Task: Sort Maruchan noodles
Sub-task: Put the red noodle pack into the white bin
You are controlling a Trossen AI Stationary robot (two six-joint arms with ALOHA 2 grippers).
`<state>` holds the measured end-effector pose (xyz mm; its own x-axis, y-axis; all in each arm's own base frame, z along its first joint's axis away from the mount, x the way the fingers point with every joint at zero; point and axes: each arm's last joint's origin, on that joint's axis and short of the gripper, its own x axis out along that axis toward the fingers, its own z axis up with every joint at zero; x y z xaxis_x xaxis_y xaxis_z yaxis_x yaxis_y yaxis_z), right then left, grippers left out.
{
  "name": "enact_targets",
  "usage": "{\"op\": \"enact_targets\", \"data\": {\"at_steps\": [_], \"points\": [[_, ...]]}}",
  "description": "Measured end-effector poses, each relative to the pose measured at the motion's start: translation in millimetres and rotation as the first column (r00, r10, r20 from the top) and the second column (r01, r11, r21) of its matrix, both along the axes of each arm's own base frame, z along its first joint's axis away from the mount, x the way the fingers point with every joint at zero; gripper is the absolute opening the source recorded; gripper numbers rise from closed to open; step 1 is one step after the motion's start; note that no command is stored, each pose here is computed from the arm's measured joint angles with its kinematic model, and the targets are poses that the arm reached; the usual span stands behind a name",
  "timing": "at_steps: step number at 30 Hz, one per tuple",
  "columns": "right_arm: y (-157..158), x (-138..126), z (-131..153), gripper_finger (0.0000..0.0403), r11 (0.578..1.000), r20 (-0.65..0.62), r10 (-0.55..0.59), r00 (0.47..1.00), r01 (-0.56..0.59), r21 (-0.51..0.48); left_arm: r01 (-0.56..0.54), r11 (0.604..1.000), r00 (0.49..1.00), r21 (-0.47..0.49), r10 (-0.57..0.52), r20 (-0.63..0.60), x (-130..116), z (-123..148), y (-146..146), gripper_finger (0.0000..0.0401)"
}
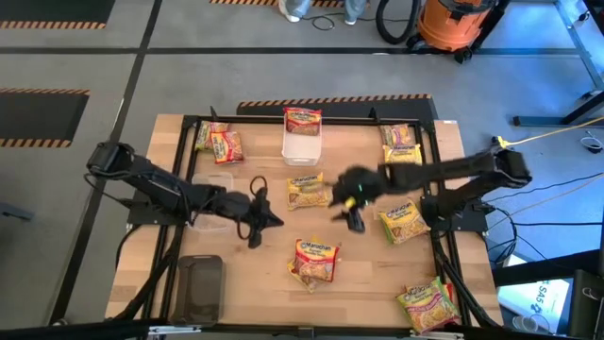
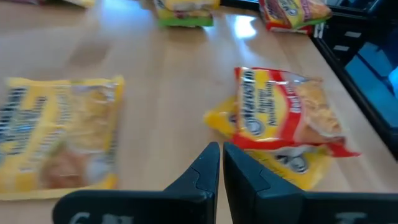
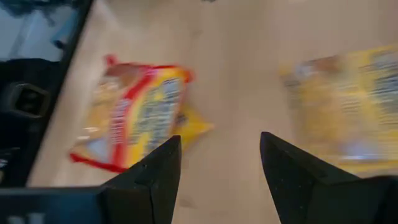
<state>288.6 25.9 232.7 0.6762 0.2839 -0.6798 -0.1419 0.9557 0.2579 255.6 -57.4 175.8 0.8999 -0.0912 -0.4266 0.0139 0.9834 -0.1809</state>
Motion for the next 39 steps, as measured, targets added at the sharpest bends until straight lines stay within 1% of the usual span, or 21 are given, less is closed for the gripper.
{"op": "enact_targets", "data": {"at_steps": [3,6,10,12,13,16,21,23,25,27,29,31,33,36,39], "points": [[27,-10,-19,0.0195,0.999,-0.034,-0.022,0.999,0.024,0.046,0.008,0.999,0.999,-0.052,-0.009,-0.032,12,-1,-19,0.0015],[53,-20,-30,0.0195,0.995,-0.062,-0.053,0.997,0.058,0.077,0.022,0.994,0.995,-0.109,-0.033,-0.099,21,-2,-40,0.0015],[84,-34,-36,0.0195,0.985,-0.113,-0.110,0.988,0.123,0.121,0.004,0.987,0.976,-0.163,-0.039,-0.214,27,-4,-66,0.0015],[99,-41,-36,0.0195,0.975,-0.122,-0.148,0.982,0.165,0.149,-0.006,0.982,0.973,-0.190,-0.038,-0.228,30,-3,-78,0.0015],[105,-45,-37,0.0195,0.971,-0.122,-0.172,0.978,0.189,0.146,-0.007,0.980,0.974,-0.198,-0.038,-0.223,32,-4,-84,0.0015],[125,-56,-35,0.0195,0.955,-0.050,-0.267,0.962,0.271,0.123,-0.026,0.980,0.974,-0.197,-0.019,-0.228,35,-8,-98,0.0015],[153,-73,-31,0.0195,0.943,0.089,-0.325,0.941,0.315,0.109,-0.058,0.978,0.970,-0.203,0.007,-0.244,40,-15,-109,0.0015],[161,-78,-32,0.0195,0.925,0.116,-0.374,0.920,0.359,0.128,-0.063,0.975,0.970,-0.214,0.009,-0.244,40,-15,-111,0.0015],[169,-82,-37,0.0195,0.915,0.097,-0.389,0.916,0.372,0.155,-0.071,0.974,0.970,-0.213,0.017,-0.243,40,-15,-111,0.0015],[171,-80,-45,0.0195,0.877,0.054,-0.453,0.890,0.434,0.204,-0.079,0.976,0.971,-0.205,0.029,-0.237,39,-15,-112,0.0015],[175,-80,-55,0.0195,0.843,0.027,-0.507,0.862,0.489,0.225,-0.084,0.976,0.972,-0.201,0.037,-0.230,39,-15,-112,0.0015],[181,-78,-62,0.0195,0.809,0.029,-0.547,0.836,0.520,0.273,-0.084,0.976,0.973,-0.200,0.037,-0.229,39,-15,-113,0.0015],[186,-74,-70,0.0195,0.778,-0.003,-0.569,0.822,0.540,0.322,-0.085,0.977,0.973,-0.194,0.040,-0.226,38,-15,-114,0.0015],[188,-68,-79,0.0195,0.748,-0.044,-0.585,0.810,0.559,0.357,-0.089,0.979,0.974,-0.185,0.047,-0.220,38,-14,-115,0.0015],[185,-64,-88,0.0202,0.729,-0.078,-0.603,0.794,0.589,0.349,-0.097,0.979,0.975,-0.177,0.058,-0.215,38,-14,-115,0.0015]]}}
